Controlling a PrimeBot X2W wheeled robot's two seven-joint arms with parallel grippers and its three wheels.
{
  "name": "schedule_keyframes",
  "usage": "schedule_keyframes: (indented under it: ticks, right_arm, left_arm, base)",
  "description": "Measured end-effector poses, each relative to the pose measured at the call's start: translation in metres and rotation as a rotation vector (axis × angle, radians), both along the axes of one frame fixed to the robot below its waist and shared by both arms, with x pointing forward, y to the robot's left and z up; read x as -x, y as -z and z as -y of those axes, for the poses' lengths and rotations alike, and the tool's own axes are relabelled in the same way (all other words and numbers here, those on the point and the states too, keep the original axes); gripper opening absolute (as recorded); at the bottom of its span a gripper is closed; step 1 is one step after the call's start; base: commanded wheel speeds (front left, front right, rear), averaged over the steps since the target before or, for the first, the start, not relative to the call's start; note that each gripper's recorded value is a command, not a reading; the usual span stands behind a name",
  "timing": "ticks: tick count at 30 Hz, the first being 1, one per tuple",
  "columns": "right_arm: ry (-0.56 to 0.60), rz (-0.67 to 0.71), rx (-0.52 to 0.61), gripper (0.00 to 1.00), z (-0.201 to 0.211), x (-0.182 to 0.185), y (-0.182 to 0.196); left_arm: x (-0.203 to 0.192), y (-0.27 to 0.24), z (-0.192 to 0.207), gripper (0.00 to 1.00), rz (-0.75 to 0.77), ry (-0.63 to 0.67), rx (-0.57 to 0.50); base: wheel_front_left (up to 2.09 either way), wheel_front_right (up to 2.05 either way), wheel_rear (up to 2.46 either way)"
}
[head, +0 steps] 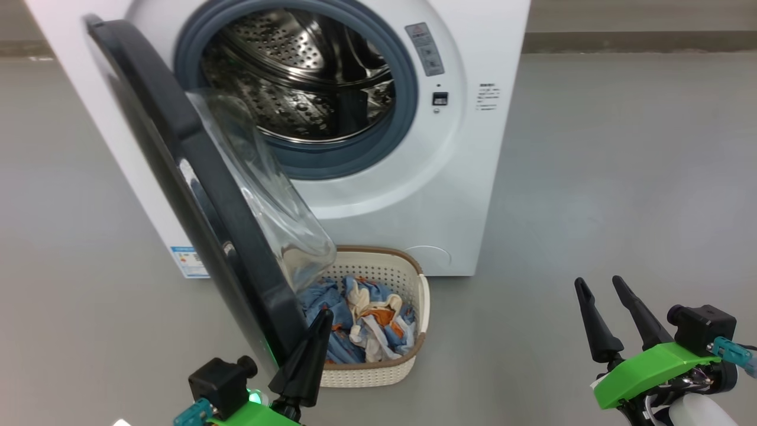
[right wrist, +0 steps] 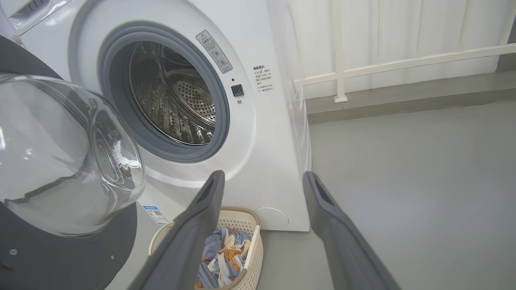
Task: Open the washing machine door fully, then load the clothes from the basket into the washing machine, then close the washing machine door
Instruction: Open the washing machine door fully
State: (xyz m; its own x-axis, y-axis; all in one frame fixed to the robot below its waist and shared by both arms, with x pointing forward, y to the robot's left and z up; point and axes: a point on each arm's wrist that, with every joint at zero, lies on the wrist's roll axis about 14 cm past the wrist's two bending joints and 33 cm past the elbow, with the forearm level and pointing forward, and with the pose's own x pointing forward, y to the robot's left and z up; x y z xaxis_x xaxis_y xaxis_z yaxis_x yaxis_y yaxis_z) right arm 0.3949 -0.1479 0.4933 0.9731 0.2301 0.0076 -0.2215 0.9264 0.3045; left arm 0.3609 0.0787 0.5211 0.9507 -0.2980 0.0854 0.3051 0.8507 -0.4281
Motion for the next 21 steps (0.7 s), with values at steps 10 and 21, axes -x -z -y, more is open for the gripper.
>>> schedule_keyframes:
  ticks: [10, 21]
  right_arm:
    - [-0.072, -0.011, -0.018, 1.00, -0.029, -0.008, 0.002]
    - [-0.137, -0.015, -0.031, 1.00, -0.056, -0.013, 0.001]
  left_arm:
    - [0.009, 0.000, -0.032, 0.00, 0.000, -0.088, -0.020]
    - [0.022, 0.002, -0.069, 0.00, -0.008, -0.186, -0.048]
  base:
    - [0.00, 0.00, 0.00]
    - [0.00, 0.00, 0.00]
